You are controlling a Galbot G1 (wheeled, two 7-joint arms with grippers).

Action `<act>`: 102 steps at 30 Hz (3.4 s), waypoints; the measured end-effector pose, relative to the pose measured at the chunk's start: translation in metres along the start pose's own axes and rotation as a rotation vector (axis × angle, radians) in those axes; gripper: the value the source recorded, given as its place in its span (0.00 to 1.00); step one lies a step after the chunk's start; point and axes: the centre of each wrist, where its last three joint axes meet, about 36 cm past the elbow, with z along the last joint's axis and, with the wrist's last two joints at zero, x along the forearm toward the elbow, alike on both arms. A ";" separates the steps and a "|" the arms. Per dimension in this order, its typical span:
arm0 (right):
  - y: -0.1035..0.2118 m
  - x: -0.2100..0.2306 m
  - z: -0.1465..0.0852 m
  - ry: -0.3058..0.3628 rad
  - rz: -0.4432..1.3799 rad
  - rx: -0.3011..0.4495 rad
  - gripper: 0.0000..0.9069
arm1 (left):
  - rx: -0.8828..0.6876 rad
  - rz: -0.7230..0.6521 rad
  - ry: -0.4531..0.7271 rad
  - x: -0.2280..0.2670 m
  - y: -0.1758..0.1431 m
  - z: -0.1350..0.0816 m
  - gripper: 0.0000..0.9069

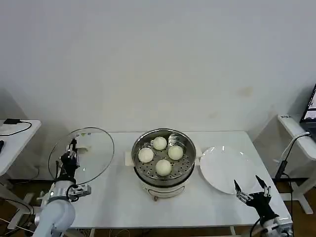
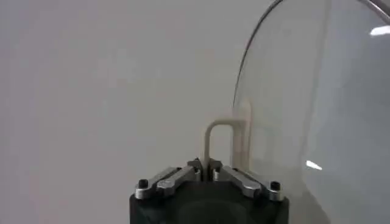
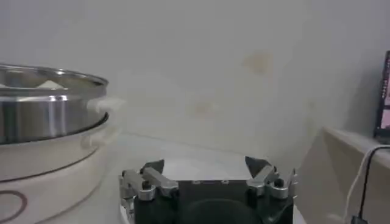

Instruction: Take steamed baozi put them in steamer then cover it.

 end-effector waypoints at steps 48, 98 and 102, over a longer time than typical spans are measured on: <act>0.027 -0.025 0.011 0.016 -0.004 0.023 1.00 | -0.037 0.123 -0.146 -0.001 0.020 -0.293 0.00; 0.037 -0.024 0.015 0.008 -0.048 0.040 1.00 | -0.039 0.169 -0.161 0.007 -0.003 -0.316 0.00; 0.038 -0.024 0.015 0.009 -0.049 0.041 1.00 | -0.039 0.171 -0.162 0.008 -0.004 -0.316 0.00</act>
